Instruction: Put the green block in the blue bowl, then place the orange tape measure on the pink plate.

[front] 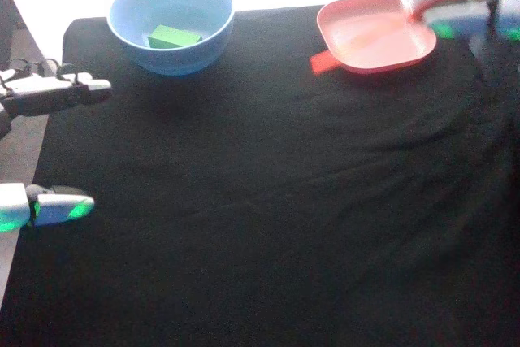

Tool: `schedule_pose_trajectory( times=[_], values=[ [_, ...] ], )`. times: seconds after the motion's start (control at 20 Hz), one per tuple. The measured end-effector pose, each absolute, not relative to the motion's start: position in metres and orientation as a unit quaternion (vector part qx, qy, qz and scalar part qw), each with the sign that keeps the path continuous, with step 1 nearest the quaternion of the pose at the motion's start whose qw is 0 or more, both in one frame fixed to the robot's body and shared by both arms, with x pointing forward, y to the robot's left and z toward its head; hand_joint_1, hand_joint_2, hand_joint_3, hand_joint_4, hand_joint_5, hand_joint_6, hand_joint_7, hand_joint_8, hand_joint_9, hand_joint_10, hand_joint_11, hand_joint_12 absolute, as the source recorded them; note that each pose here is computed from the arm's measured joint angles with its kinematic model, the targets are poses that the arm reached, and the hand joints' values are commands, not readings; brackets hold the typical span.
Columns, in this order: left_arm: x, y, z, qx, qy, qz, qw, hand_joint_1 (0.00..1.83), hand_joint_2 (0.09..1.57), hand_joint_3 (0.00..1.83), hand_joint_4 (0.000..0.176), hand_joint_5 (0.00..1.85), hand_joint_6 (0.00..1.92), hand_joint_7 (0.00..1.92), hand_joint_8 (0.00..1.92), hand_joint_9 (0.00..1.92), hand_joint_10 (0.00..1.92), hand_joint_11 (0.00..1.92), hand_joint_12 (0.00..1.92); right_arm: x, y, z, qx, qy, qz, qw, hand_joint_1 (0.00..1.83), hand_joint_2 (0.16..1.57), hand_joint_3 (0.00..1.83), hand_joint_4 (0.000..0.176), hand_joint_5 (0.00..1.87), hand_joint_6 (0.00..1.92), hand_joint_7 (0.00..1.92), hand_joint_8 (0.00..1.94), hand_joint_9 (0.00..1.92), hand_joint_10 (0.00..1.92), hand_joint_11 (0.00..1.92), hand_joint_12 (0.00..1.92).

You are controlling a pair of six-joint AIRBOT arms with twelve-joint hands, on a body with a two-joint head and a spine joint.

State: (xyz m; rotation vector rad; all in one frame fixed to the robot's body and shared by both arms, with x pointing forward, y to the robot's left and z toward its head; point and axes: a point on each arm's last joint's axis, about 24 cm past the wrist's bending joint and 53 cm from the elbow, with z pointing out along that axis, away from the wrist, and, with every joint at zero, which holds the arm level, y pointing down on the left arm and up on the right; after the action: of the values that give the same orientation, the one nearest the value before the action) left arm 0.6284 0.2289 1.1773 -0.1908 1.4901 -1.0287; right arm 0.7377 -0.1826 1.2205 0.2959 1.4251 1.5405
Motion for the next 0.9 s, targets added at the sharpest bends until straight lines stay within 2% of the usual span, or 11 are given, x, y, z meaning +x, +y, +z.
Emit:
schedule_pose_trajectory(
  times=[0.1,0.2,0.25,0.35,0.45,0.65,0.7,0.75,0.8,0.85,0.9],
  values=[
    [0.627,0.227,1.179,-0.077,0.644,-0.449,0.614,0.91,0.94,0.00,0.034,0.43,0.00,0.34,0.00,0.26,0.00,0.00,0.56,0.764,-0.175,1.207,0.139,0.600,0.612,0.496,1.41,1.00,0.00,0.000,1.13,0.67,1.44,0.06,1.19,0.84,1.11,0.82],
    [0.627,0.226,1.179,-0.077,0.645,-0.449,0.614,0.91,0.95,0.00,0.027,0.42,0.00,0.33,0.00,0.26,0.00,0.00,0.60,0.780,-0.170,1.191,0.148,0.622,0.588,0.497,1.41,0.99,0.00,0.000,1.12,0.72,1.45,0.03,1.21,0.77,1.12,0.79],
    [0.627,0.227,1.179,-0.077,0.645,-0.449,0.614,0.90,0.95,0.00,0.025,0.42,0.00,0.33,0.00,0.26,0.00,0.00,0.64,0.793,-0.169,1.178,0.162,0.635,0.568,0.497,1.50,0.99,0.00,0.000,1.16,0.66,1.45,0.03,1.27,0.58,0.97,1.15],
    [0.629,0.227,1.177,-0.077,0.647,-0.447,0.613,0.88,0.94,0.00,0.013,0.45,0.00,0.35,0.00,0.29,0.01,0.00,0.76,0.809,-0.167,1.156,0.171,0.665,0.529,0.498,1.51,1.00,0.00,0.000,1.11,0.74,1.43,0.01,1.27,0.59,0.90,1.32],
    [0.630,0.226,1.175,-0.080,0.647,-0.448,0.611,0.87,0.94,0.00,0.016,0.45,0.00,0.36,0.00,0.30,0.01,0.00,0.79,0.819,-0.167,1.140,0.171,0.690,0.495,0.500,1.43,1.00,0.00,0.000,1.13,0.69,1.45,0.01,1.22,0.79,1.01,1.09],
    [0.630,0.220,1.173,-0.075,0.648,-0.456,0.606,0.87,0.95,0.00,0.009,0.46,0.00,0.34,0.00,0.27,0.00,0.00,0.64,0.827,-0.164,1.108,0.172,0.732,0.445,0.487,1.51,1.01,0.00,0.000,1.09,0.71,1.46,0.02,1.26,0.68,0.81,1.29],
    [0.630,0.220,1.174,-0.075,0.647,-0.456,0.606,0.86,0.94,0.00,0.016,0.46,0.00,0.34,0.00,0.28,0.00,0.00,0.65,0.827,-0.161,1.109,0.163,0.734,0.443,0.488,1.38,0.94,0.00,0.000,0.93,0.24,1.13,0.00,1.04,0.41,0.69,1.02],
    [0.630,0.220,1.174,-0.075,0.647,-0.456,0.607,0.85,0.95,0.00,0.015,0.47,0.00,0.35,0.00,0.28,0.00,0.00,0.65,0.826,-0.161,1.109,0.165,0.734,0.445,0.486,1.12,0.87,0.00,0.000,0.56,0.05,0.59,0.00,0.62,0.13,0.52,1.13],
    [0.630,0.220,1.174,-0.075,0.647,-0.456,0.606,0.85,0.96,0.00,0.007,0.47,0.00,0.35,0.00,0.28,0.00,0.00,0.65,0.826,-0.161,1.109,0.170,0.733,0.447,0.483,0.96,0.79,0.00,0.126,0.19,0.00,0.18,0.01,0.19,0.01,0.02,0.68],
    [0.630,0.220,1.174,-0.075,0.647,-0.456,0.606,0.85,0.96,0.00,0.007,0.47,0.00,0.35,0.00,0.28,0.00,0.00,0.65,0.827,-0.161,1.110,0.175,0.731,0.451,0.481,0.96,0.79,0.00,0.126,0.19,0.00,0.18,0.01,0.19,0.01,0.02,0.68],
    [0.630,0.220,1.174,-0.076,0.647,-0.456,0.606,0.85,0.97,0.01,0.012,0.47,0.00,0.36,0.00,0.29,0.00,0.00,0.65,0.826,-0.160,1.113,0.177,0.726,0.460,0.480,0.91,0.78,0.00,0.166,0.04,0.00,0.07,0.01,0.07,0.01,0.00,0.44]
  ],
)
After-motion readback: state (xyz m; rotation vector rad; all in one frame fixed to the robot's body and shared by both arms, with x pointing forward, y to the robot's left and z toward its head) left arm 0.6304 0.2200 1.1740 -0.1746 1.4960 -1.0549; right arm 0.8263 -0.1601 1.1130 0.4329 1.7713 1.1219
